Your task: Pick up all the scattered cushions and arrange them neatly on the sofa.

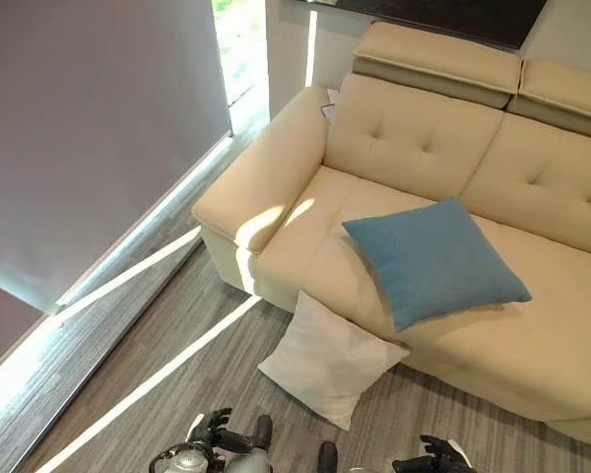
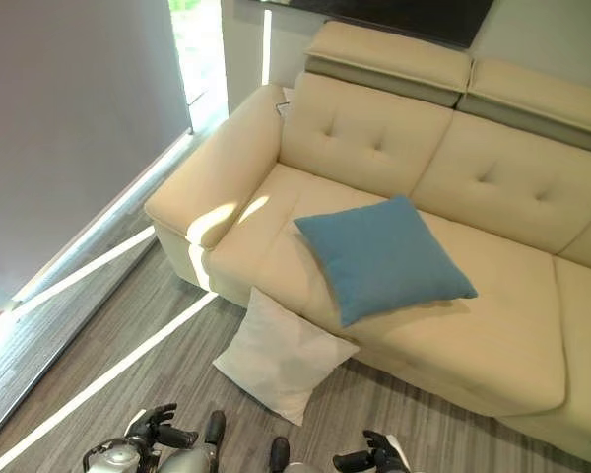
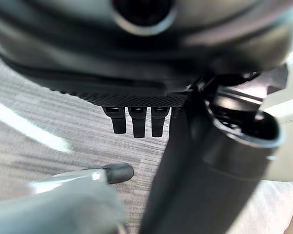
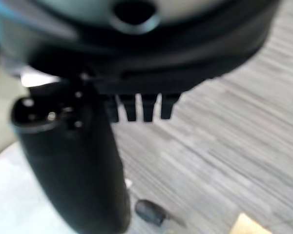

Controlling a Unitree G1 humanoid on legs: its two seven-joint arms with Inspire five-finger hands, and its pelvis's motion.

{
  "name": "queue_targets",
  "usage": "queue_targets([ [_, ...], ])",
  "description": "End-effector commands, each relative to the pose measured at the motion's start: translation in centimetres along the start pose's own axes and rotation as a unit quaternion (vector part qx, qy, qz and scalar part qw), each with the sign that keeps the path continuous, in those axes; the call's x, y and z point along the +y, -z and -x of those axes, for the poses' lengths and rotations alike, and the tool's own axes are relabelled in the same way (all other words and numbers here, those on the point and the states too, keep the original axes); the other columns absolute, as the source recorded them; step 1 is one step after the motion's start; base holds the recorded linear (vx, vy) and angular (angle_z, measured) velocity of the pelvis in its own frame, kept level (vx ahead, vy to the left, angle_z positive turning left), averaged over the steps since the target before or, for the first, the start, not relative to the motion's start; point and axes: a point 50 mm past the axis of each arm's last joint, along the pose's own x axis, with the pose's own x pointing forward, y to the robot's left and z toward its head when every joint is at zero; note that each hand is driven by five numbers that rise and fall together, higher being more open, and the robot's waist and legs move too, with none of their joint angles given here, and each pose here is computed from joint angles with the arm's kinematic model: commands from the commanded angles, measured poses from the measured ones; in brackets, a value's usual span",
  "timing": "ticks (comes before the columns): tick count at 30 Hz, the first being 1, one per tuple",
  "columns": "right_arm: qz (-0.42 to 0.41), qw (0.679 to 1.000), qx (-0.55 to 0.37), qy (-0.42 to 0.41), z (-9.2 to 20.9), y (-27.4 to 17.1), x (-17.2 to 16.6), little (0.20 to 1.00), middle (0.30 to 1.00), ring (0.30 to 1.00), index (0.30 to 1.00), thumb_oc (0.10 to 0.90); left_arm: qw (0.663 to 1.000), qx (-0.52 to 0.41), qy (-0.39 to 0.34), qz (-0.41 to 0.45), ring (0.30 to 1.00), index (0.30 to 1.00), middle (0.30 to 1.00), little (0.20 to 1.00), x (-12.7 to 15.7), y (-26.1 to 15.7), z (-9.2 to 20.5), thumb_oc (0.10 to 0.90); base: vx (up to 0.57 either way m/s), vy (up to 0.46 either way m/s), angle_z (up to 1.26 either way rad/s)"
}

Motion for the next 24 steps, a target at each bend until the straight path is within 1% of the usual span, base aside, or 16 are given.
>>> queue_targets([
  [1,0.007,0.999,-0.032,0.004,-0.2,-1.5,-0.3,0.900,0.900,0.900,0.900,0.800,1.000,-0.011,-0.009,-0.013,0.900,0.900,0.900,0.900,0.6,-0.1,0.0,0.800,0.05,0.169,-0.57],
  [4,0.011,0.999,-0.041,-0.001,-0.3,-2.4,0.0,0.900,0.900,0.900,0.900,0.800,1.000,-0.018,-0.017,-0.014,0.900,0.900,0.900,0.900,1.1,-0.5,0.0,0.800,-0.01,0.131,-0.35],
  [7,0.023,0.998,-0.059,-0.002,-0.3,-3.4,0.1,0.900,0.900,0.900,0.900,0.800,0.999,-0.018,-0.033,-0.005,0.900,0.900,0.900,0.900,2.0,-0.4,0.0,0.800,-0.05,0.097,-0.85],
  [15,0.031,0.997,-0.072,-0.002,-0.3,-3.9,0.1,0.900,0.900,0.900,0.900,0.800,0.999,-0.013,-0.034,-0.004,0.900,0.900,0.900,0.900,2.4,0.1,0.2,0.800,0.01,0.012,-0.52],
  [17,0.019,0.998,-0.060,0.007,-0.2,-2.9,-0.4,0.900,0.900,0.900,0.900,0.800,0.999,-0.019,-0.024,-0.015,0.900,0.900,0.900,0.900,1.7,-0.2,0.1,0.800,0.04,-0.067,0.30],
  [24,-0.003,0.998,-0.061,0.028,-0.4,-3.1,-1.7,0.900,0.900,0.900,0.900,0.800,0.999,-0.036,-0.010,-0.011,0.900,0.900,0.900,0.900,0.7,-1.3,-0.1,0.800,-0.02,0.001,0.19],
])
